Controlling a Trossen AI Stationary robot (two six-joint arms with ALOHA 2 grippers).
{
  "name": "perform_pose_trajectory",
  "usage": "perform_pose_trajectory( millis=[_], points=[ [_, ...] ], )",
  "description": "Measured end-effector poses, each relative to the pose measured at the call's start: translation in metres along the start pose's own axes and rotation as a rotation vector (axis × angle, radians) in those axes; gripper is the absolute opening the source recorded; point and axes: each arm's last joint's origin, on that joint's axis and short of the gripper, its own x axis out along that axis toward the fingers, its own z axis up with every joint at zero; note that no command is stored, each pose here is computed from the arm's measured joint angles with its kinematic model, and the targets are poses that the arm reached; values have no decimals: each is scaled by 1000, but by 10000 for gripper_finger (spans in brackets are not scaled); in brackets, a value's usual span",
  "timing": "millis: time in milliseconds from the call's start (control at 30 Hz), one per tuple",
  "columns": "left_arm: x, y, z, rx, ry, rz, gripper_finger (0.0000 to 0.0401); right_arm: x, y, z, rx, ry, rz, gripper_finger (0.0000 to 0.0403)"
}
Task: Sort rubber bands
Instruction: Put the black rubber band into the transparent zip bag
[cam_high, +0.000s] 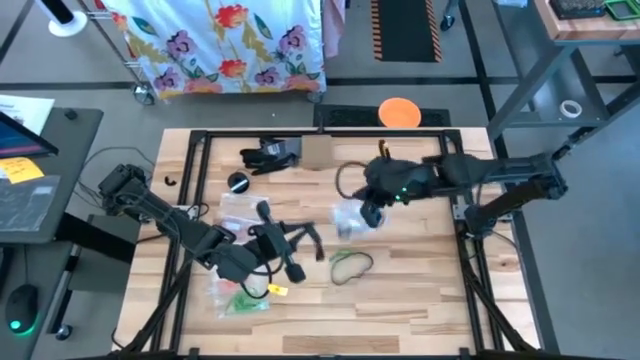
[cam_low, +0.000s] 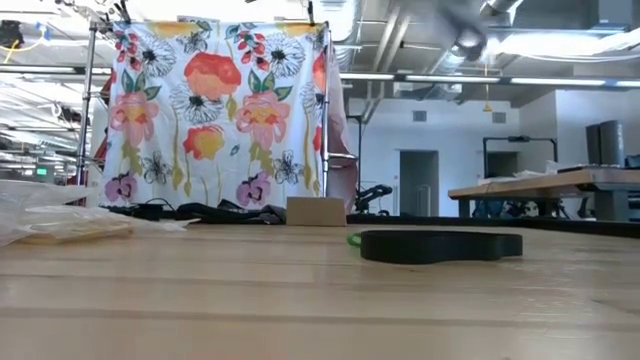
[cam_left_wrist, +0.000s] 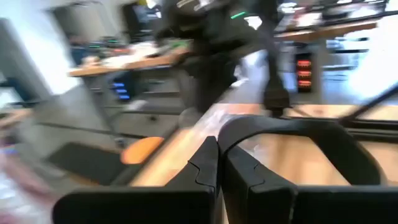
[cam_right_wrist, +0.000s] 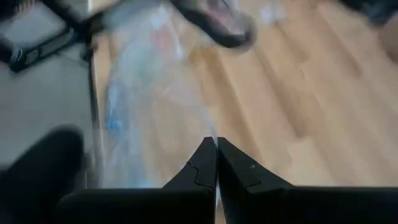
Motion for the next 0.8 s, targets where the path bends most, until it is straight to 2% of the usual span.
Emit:
perform_pose_trajectory(
  millis=[67, 167, 333, 433, 567, 800],
  points=[
    [5, 0, -1, -15, 2, -51, 0, 6, -3, 0, 13, -13, -25, 0],
    [11, 1, -1, -10, 3, -118, 0, 14, -1, -5, 7, 27, 26, 0],
    [23, 1, -7, 18, 21, -107, 0, 27, -14, -4, 49, -3, 40, 0],
    [31, 6, -7, 20, 23, -143, 0, 42, -22, -9, 70, 21, 123, 0],
    [40, 9, -18, 26, 35, -119, 0, 47, -31, -16, 112, -30, 158, 0],
    [59, 17, -30, -50, -145, -185, 0, 65, -35, -30, 130, -28, 187, 0]
  ],
)
